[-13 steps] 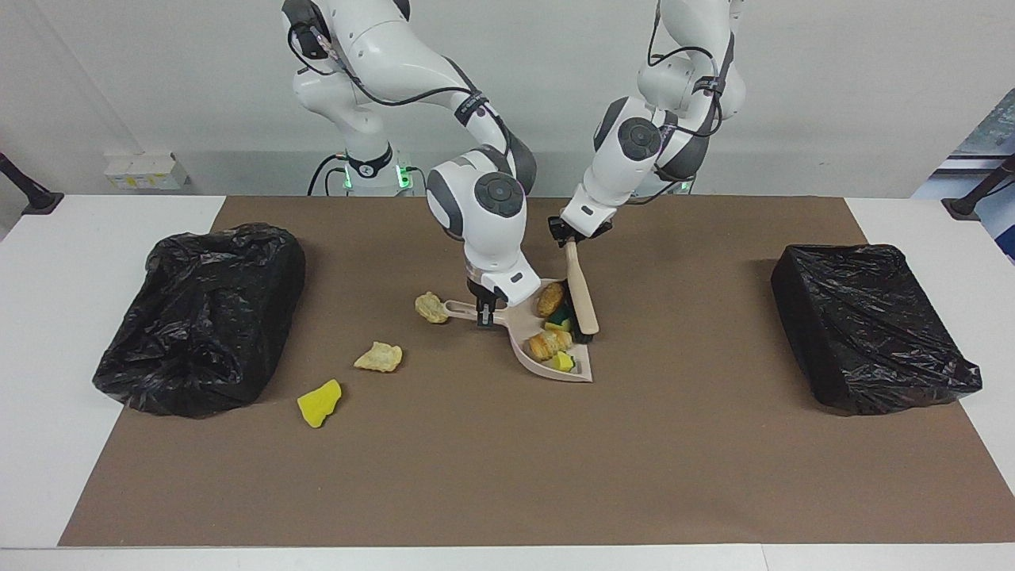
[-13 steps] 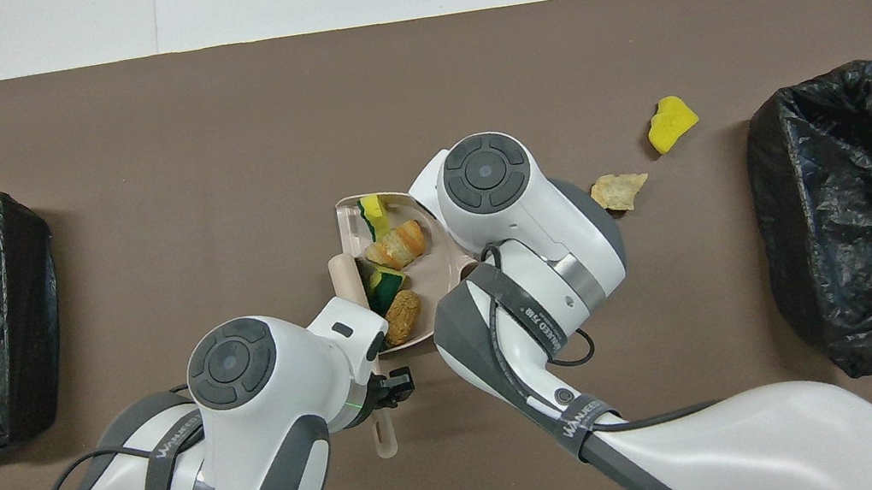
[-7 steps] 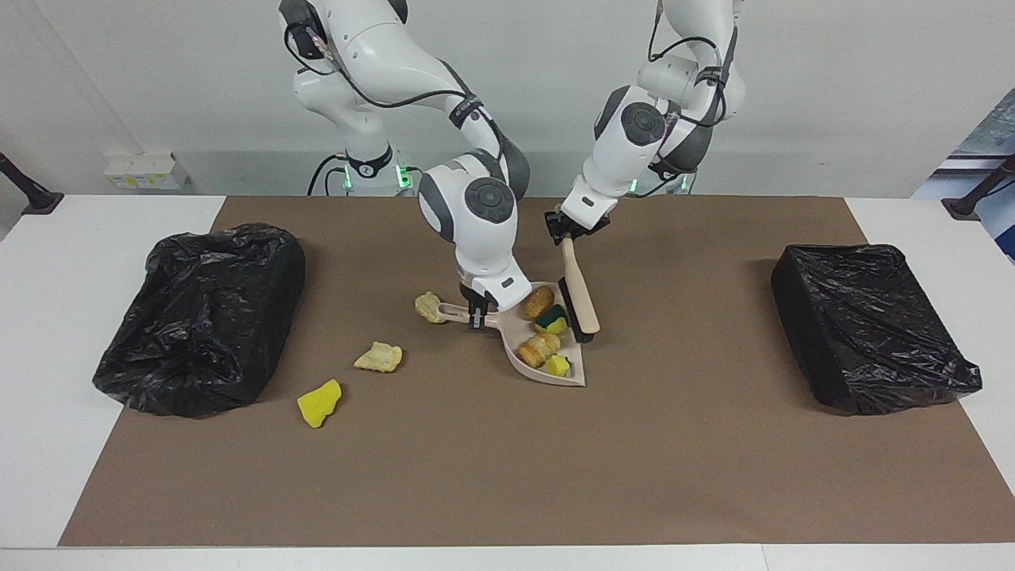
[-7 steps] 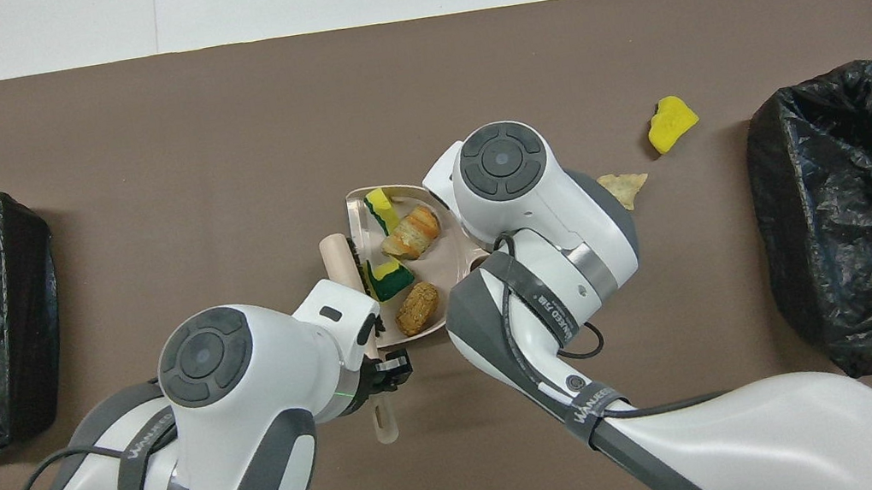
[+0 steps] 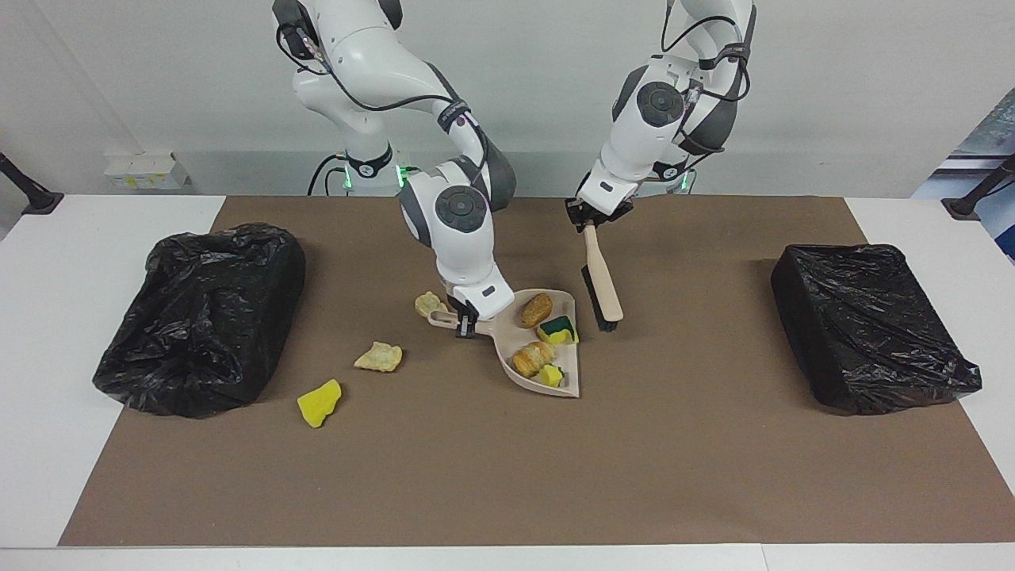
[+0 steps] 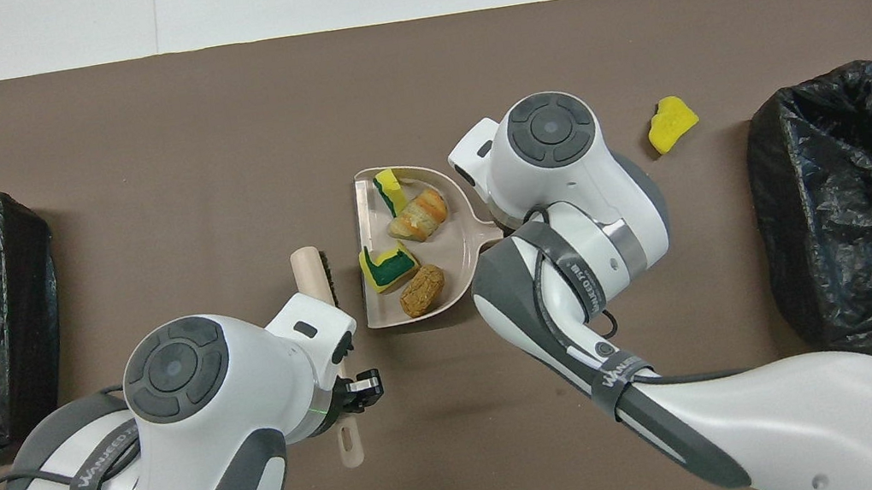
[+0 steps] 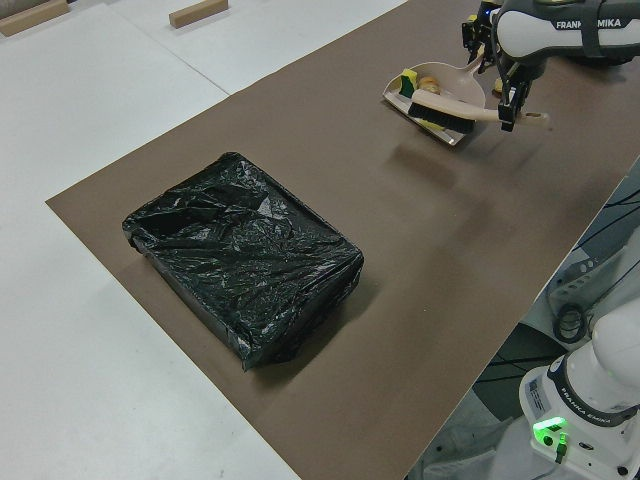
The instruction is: Sweep and dump trash in bin
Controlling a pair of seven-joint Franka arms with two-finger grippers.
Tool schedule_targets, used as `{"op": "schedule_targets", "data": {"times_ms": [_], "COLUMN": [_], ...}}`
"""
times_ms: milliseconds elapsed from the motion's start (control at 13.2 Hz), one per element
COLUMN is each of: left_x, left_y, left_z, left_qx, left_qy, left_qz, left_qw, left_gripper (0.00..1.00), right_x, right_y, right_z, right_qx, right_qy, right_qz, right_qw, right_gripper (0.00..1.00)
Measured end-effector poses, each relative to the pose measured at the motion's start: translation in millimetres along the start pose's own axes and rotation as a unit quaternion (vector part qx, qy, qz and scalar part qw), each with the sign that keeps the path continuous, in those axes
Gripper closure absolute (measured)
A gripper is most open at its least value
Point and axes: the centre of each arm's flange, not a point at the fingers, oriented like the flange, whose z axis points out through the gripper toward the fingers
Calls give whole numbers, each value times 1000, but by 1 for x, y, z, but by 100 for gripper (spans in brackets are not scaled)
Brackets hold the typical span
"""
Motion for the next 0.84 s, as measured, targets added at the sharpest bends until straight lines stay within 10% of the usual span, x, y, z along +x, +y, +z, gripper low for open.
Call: {"op": "schedule_targets", "data": {"times_ms": [836], "left_x": [-167], "left_y": [65], "left_z": [99], "left_qx": [57], "left_qy": [51], "left_qz": [8], "left_qw": [997], "left_gripper": [74], "right_x": [-206], "right_y": [74], "right_z": [-73], "right_qx": [-3], "right_qy": [43], "right_qz": [13], "right_qw": [999], "right_gripper": [68]}}
